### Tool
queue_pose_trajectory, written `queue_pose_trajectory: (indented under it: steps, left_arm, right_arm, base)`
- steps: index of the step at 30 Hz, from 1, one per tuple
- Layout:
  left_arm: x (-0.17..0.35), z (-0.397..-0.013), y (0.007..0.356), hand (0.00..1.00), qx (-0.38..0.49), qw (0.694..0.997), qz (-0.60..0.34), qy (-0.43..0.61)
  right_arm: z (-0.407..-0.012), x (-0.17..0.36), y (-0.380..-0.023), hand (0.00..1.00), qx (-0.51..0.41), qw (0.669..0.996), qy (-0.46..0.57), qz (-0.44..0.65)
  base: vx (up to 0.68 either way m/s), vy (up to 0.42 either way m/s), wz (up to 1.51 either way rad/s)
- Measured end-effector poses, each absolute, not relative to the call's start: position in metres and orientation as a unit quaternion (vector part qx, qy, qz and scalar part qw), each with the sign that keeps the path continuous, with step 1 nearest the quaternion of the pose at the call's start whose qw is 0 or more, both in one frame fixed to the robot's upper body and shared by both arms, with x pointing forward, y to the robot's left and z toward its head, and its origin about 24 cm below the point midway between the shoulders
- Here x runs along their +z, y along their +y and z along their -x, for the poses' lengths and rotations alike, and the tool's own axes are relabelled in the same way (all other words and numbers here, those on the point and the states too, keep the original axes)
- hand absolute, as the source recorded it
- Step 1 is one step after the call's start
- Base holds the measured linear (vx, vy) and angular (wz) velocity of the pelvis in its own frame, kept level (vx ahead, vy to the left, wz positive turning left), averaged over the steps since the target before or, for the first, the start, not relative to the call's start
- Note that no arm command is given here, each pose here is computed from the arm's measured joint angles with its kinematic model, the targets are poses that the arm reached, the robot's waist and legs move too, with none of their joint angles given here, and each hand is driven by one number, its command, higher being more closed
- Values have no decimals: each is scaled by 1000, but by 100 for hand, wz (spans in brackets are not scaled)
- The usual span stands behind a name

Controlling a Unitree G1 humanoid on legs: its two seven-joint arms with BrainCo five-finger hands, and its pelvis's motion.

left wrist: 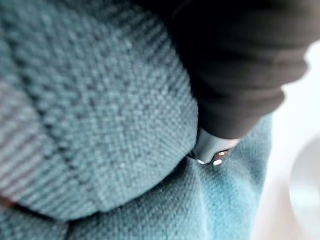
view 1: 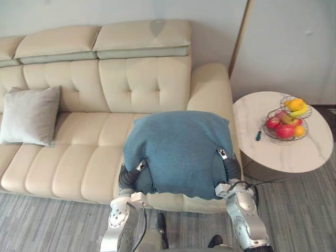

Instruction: Pick up cushions and gather them together orderly.

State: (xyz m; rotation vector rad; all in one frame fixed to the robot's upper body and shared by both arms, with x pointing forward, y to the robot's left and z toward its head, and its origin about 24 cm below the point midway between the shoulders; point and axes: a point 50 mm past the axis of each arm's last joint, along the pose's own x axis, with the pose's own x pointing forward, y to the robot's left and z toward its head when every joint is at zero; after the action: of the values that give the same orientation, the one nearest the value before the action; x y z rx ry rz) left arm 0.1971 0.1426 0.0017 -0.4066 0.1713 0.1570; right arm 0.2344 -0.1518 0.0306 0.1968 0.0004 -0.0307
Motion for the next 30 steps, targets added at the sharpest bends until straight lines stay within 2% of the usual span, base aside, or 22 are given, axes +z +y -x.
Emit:
queue_pose_trajectory:
  steps: [13, 30]
  left_arm:
    - [-23, -190, 142, 100, 72, 969, 189, 144]
    - [4, -186, 135, 100, 49, 972, 208, 100]
  right_arm:
    - [-227, -14, -155, 100, -61, 987, 99, -109]
    - [-217, 24, -160, 100, -73, 989, 17, -131]
  base:
    - [40, 231, 22]
    - [129, 71, 20]
